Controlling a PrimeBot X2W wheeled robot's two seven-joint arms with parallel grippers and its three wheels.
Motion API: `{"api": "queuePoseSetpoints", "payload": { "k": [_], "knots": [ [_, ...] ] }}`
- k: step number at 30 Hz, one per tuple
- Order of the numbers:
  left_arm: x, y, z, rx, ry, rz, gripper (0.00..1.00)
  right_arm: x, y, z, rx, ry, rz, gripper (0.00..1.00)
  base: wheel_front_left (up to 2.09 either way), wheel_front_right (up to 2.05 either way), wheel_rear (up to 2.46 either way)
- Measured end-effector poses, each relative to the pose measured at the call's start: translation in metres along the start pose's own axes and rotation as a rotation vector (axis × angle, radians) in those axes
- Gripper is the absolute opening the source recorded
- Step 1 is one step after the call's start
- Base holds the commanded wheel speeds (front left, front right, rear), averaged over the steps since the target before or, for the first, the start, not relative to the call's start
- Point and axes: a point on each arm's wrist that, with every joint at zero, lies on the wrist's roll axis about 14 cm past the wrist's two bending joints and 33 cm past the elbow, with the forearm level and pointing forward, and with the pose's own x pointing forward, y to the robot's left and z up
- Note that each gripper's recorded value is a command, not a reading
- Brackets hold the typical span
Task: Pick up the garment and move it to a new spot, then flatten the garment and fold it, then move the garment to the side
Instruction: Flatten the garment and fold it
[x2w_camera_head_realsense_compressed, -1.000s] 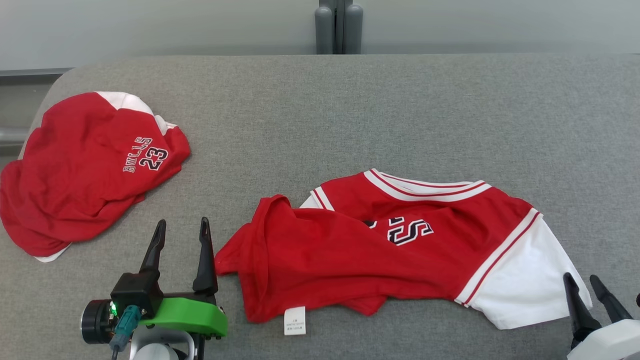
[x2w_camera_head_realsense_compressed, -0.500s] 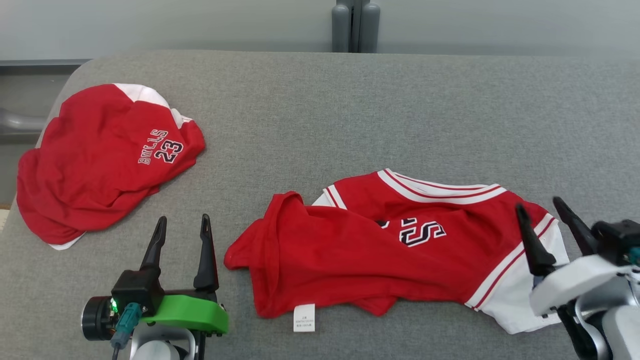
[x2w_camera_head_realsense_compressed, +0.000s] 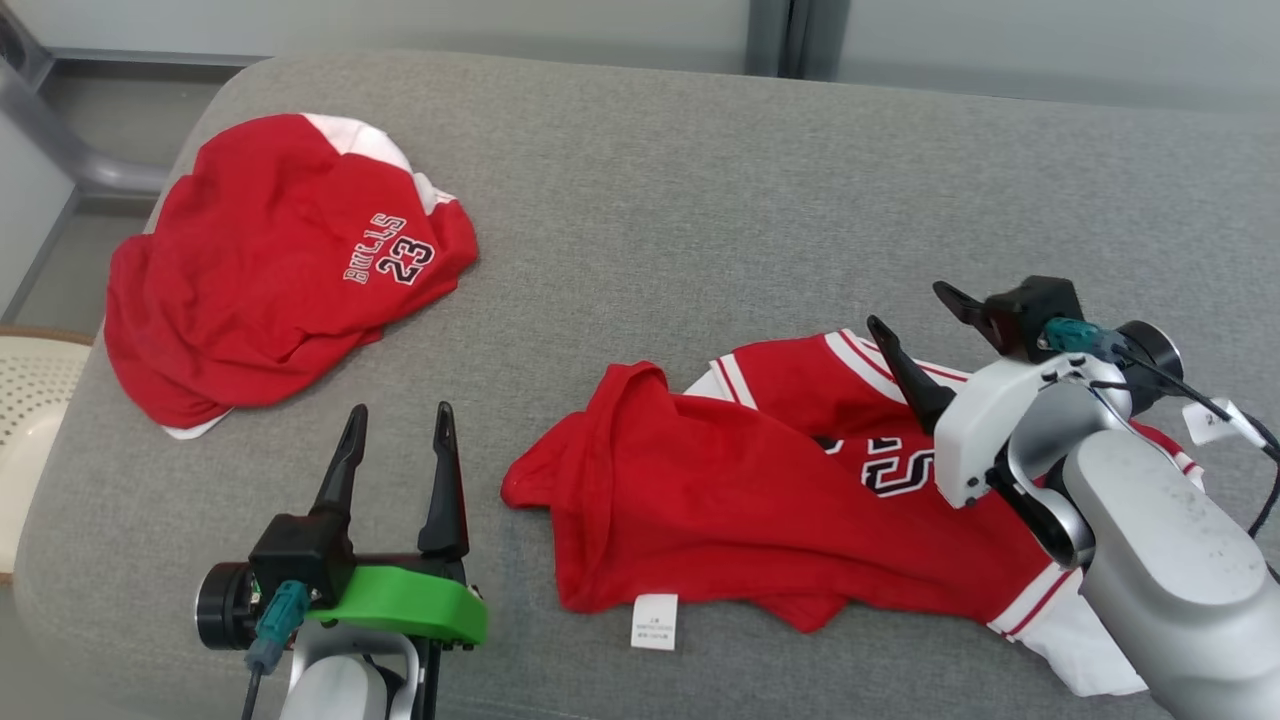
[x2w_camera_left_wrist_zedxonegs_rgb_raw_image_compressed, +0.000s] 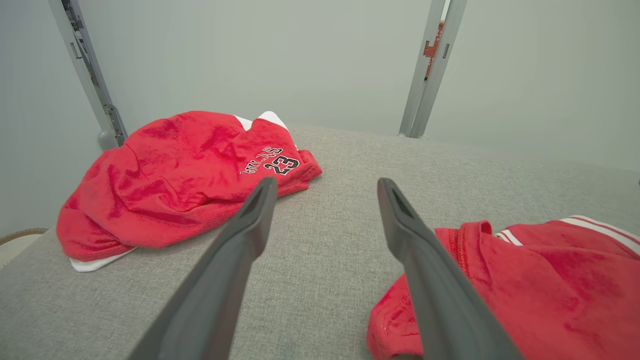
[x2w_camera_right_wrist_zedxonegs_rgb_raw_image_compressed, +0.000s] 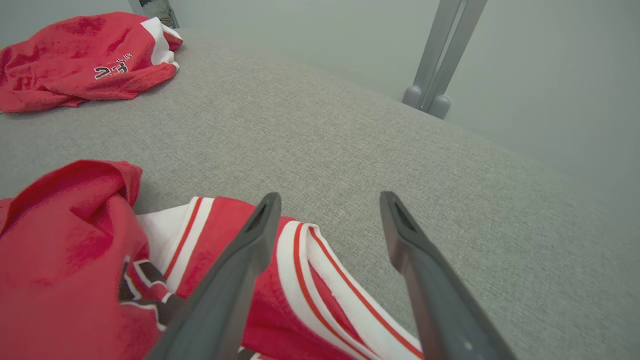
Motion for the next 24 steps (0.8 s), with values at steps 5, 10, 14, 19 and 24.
{"api": "queuePoseSetpoints", "payload": {
  "k": [5, 10, 14, 19, 24],
  "knots": [
    [-0.004, 0.009, 0.000, -0.003, 0.005, 0.037, 1.00, 0.027, 0.011, -0.026, -0.042, 0.138, 0.065, 1.00, 0.00, 0.00, 0.00],
    [-0.011, 0.020, -0.002, 0.000, 0.016, 0.077, 1.00, 0.040, 0.022, -0.071, -0.064, 0.328, 0.120, 1.00, 0.00, 0.00, 0.00],
    [-0.013, 0.026, -0.004, -0.007, 0.022, 0.099, 1.00, 0.045, 0.028, -0.082, -0.024, 0.387, 0.138, 0.35, 0.00, 0.00, 0.00],
    [-0.011, 0.023, -0.005, -0.007, 0.025, 0.093, 1.00, 0.049, 0.022, -0.077, 0.007, 0.364, 0.124, 0.00, 0.00, 0.00, 0.00],
    [-0.008, 0.019, -0.004, -0.008, 0.020, 0.081, 1.00, 0.056, -0.027, -0.041, 0.017, 0.208, 0.001, 0.00, 0.00, 0.00, 0.00]
  ]
}}
